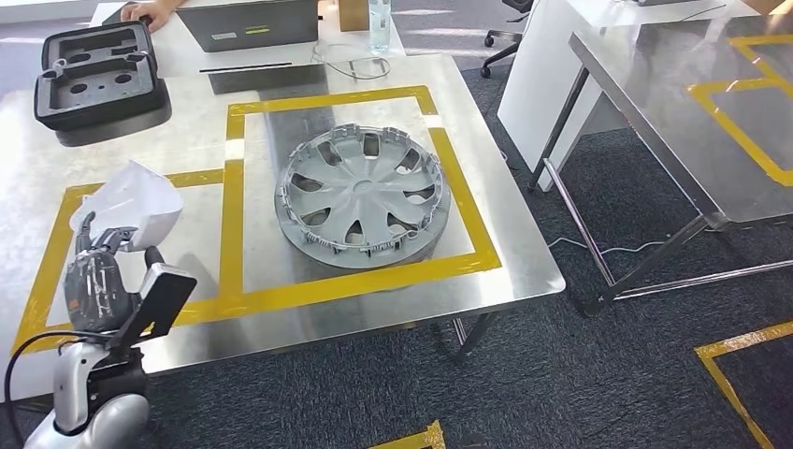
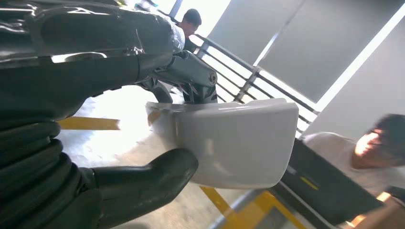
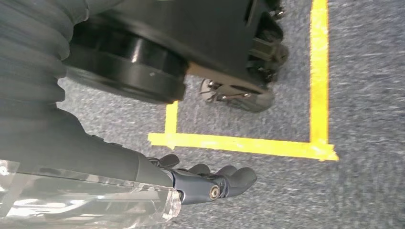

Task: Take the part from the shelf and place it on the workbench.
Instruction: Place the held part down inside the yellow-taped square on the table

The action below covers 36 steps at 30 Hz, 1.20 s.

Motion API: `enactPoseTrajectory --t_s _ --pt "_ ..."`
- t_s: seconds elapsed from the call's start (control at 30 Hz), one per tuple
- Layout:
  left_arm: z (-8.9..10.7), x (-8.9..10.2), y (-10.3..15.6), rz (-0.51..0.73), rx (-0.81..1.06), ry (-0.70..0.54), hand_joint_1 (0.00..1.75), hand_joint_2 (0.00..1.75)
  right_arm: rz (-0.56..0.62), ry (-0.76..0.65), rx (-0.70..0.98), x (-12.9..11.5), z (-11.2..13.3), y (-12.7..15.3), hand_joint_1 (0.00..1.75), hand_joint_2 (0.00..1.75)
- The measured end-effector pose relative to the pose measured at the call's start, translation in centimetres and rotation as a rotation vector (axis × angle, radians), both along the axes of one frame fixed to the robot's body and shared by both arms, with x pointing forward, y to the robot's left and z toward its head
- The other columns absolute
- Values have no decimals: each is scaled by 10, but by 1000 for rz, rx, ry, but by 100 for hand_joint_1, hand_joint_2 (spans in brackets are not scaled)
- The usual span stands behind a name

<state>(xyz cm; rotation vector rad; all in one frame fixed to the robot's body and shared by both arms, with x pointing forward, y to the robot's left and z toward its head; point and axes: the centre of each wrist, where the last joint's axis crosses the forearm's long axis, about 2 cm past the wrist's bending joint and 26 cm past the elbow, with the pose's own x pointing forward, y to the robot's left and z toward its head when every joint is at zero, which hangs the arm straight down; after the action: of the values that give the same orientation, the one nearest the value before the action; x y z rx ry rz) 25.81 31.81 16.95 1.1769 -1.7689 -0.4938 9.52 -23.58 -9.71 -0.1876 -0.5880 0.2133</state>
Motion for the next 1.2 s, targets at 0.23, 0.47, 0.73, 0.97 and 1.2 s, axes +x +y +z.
enactPoseTrajectory --t_s 0.23,0.47,0.73,0.97,1.2 --pt "5 -1 8 -66 6 -83 175 175 39 14 -5 -2 0 1 0 175" --pt "7 -2 9 57 9 -45 175 175 46 14 -10 -1 0 -1 0 175" --pt "-3 -11 32 99 -47 -21 175 175 36 40 -30 -10 -2 -6 0 175" --pt "-9 -14 50 183 -134 -17 175 175 26 49 -48 -14 -4 -13 0 175" --pt "-20 -19 65 242 -226 13 0 175 23 48 -57 -15 -4 -17 0 0"
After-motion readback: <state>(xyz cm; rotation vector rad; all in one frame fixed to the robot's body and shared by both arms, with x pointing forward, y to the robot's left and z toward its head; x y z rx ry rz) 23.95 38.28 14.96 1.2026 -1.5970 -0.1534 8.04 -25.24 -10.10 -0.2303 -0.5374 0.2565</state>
